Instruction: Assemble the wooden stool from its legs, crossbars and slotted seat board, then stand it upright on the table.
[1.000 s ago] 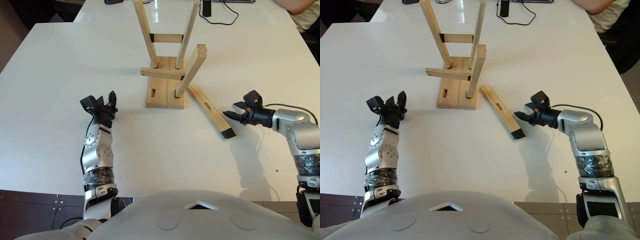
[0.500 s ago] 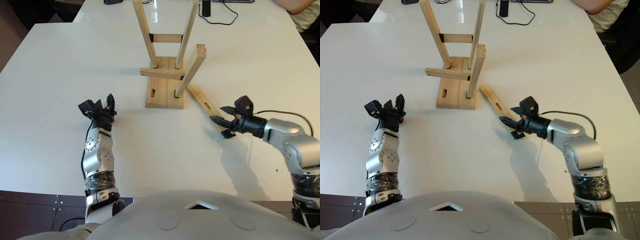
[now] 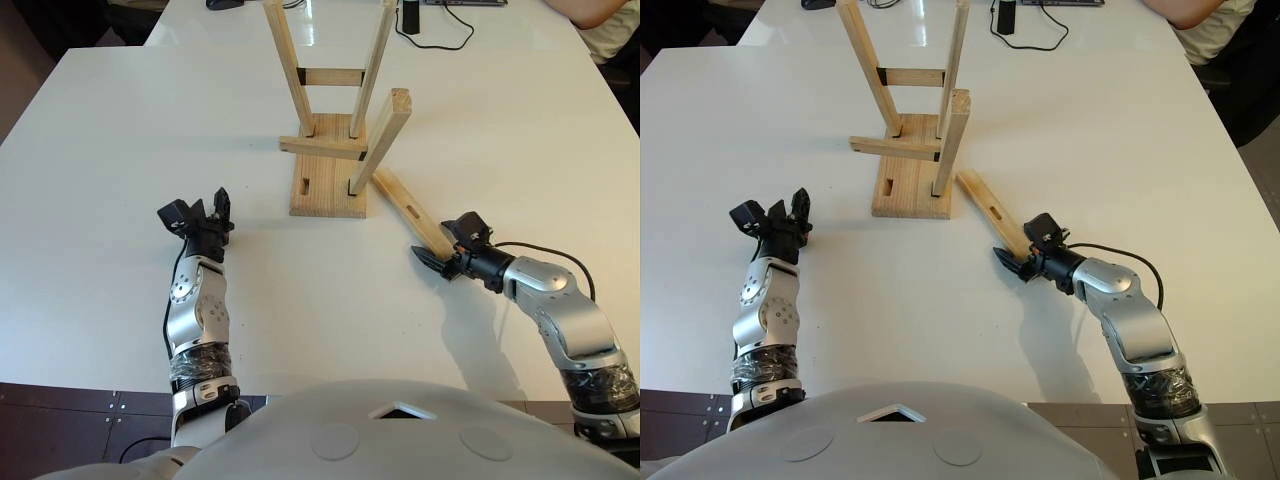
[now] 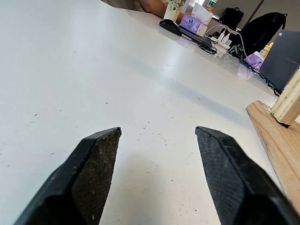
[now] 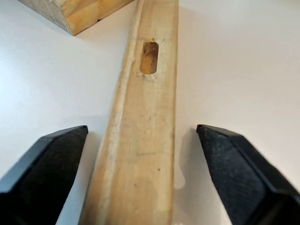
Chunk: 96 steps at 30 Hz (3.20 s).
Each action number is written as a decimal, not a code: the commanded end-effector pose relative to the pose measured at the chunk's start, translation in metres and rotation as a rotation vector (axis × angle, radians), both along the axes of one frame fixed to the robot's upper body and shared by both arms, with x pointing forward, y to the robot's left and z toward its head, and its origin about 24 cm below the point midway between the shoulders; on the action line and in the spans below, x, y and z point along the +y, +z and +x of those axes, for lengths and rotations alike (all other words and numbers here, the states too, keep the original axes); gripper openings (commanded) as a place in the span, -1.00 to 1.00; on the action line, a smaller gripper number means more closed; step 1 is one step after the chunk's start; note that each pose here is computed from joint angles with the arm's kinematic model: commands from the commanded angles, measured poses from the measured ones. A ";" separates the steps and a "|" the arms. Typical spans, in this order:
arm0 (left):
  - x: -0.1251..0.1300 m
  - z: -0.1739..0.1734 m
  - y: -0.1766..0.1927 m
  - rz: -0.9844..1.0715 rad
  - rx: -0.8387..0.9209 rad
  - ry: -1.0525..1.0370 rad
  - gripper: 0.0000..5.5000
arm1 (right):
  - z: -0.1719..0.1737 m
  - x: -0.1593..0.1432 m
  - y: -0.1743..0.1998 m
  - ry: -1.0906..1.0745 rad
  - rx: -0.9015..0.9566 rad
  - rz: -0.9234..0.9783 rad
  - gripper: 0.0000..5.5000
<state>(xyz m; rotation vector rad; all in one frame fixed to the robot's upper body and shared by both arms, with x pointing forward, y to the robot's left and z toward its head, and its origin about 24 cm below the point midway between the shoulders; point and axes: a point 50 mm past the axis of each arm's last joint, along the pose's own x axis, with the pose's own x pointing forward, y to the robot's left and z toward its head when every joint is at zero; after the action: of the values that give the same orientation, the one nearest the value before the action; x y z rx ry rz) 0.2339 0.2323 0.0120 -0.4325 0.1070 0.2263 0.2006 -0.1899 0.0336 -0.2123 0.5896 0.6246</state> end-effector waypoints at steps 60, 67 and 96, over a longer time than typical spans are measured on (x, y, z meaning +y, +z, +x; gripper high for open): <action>-0.098 -0.001 0.265 -0.298 -0.696 -1.681 -0.06 | 0.050 0.058 0.200 0.801 -0.184 0.775 -0.26; -0.097 -0.002 0.258 -0.267 -0.684 -1.674 -0.19 | 0.054 0.057 0.205 0.769 -0.177 0.835 -0.26; 0.044 0.058 0.118 0.136 -0.358 -0.732 -0.26 | 0.118 -0.005 0.207 0.098 -0.652 0.791 0.14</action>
<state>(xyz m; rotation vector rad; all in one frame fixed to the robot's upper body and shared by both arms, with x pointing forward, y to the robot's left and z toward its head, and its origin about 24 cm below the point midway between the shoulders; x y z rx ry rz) 0.2896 0.2881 0.1435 -0.2353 -0.1067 -0.5638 0.3111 -0.1930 0.2473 0.3050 -0.3346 0.8321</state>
